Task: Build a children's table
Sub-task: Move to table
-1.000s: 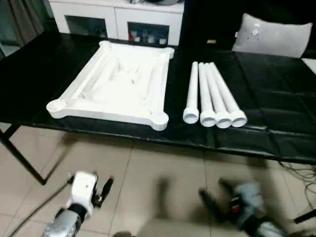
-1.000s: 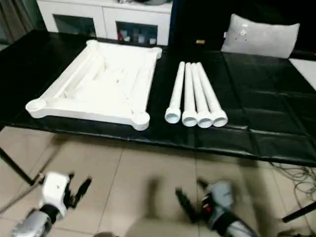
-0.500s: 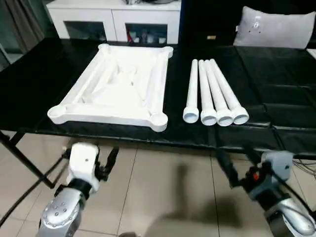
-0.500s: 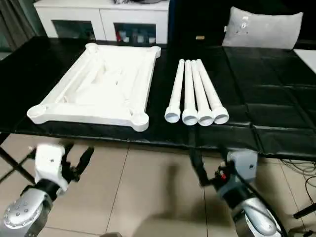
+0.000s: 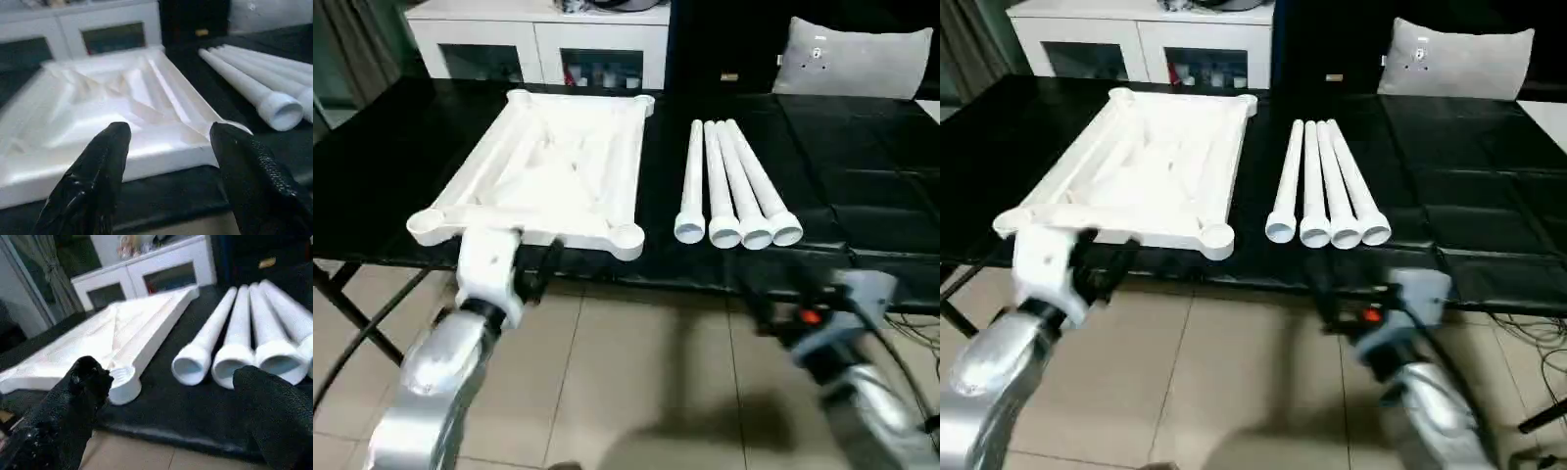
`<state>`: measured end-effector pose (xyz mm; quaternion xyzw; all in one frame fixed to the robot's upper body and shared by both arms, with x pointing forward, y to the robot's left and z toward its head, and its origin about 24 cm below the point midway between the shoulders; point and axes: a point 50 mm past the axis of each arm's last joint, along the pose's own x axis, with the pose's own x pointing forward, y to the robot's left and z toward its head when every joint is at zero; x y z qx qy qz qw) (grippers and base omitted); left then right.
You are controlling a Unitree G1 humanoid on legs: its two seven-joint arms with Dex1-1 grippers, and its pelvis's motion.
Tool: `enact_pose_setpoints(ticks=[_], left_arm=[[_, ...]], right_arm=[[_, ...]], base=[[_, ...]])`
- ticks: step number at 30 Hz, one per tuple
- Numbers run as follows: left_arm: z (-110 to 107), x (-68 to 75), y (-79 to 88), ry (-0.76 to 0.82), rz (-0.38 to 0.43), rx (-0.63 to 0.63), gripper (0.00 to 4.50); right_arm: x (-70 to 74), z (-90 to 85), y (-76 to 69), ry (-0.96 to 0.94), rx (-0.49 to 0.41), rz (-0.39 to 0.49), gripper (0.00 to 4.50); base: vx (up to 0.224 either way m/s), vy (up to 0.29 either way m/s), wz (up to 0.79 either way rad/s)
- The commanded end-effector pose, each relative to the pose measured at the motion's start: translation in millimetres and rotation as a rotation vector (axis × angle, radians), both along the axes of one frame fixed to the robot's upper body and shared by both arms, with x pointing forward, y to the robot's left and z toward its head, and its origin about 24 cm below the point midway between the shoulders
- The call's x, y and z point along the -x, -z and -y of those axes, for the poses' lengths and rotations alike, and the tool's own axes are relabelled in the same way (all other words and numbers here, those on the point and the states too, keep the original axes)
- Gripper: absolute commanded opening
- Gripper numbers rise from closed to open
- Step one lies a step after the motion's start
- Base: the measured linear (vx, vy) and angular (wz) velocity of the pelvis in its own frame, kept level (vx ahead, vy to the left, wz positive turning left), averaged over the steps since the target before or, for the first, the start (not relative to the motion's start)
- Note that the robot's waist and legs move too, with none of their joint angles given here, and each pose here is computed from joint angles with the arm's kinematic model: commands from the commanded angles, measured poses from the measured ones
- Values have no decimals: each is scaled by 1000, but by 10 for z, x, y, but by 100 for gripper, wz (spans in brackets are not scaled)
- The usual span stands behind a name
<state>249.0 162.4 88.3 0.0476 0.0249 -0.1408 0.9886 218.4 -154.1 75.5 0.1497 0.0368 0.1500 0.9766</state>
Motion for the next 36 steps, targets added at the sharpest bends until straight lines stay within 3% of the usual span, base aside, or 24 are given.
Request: enact_pose_setpoints(ticks=[1, 8, 11, 18, 22, 26, 31, 36], left_arm=[[23, -14, 73, 16, -24, 13, 297], [-33, -84, 166, -66, -69, 17, 297], [-4, -22, 201, -48, -74, 8, 297], [35, -73, 111, -99, -39, 23, 297], [66, -96, 116, -81, -33, -18, 297], [70, -122, 83, -65, -29, -29, 297], [121, -162, 35, -23, -24, -42, 297], [143, -187, 54, -33, -28, -40, 297]], right_arm=[[-99, -37, 14, -7, 64, 7, 450], [-348, -224, 32, -100, 135, 25, 450], [-423, -291, 41, -95, 94, 23, 450], [-433, -292, 26, -78, 105, 53, 450], [-435, -164, -11, 35, 125, 53, 450], [-336, -48, 15, 89, 170, 14, 450], [-256, -46, 46, 96, 225, -12, 450], [-240, -30, -114, 120, 219, 3, 450]], base=[[0, 0, 0], [3, 13, 40], [101, 49, 54], [136, 10, 52], [100, -96, 9], [168, -53, -21], [105, 86, -39], [232, 0, -64]])
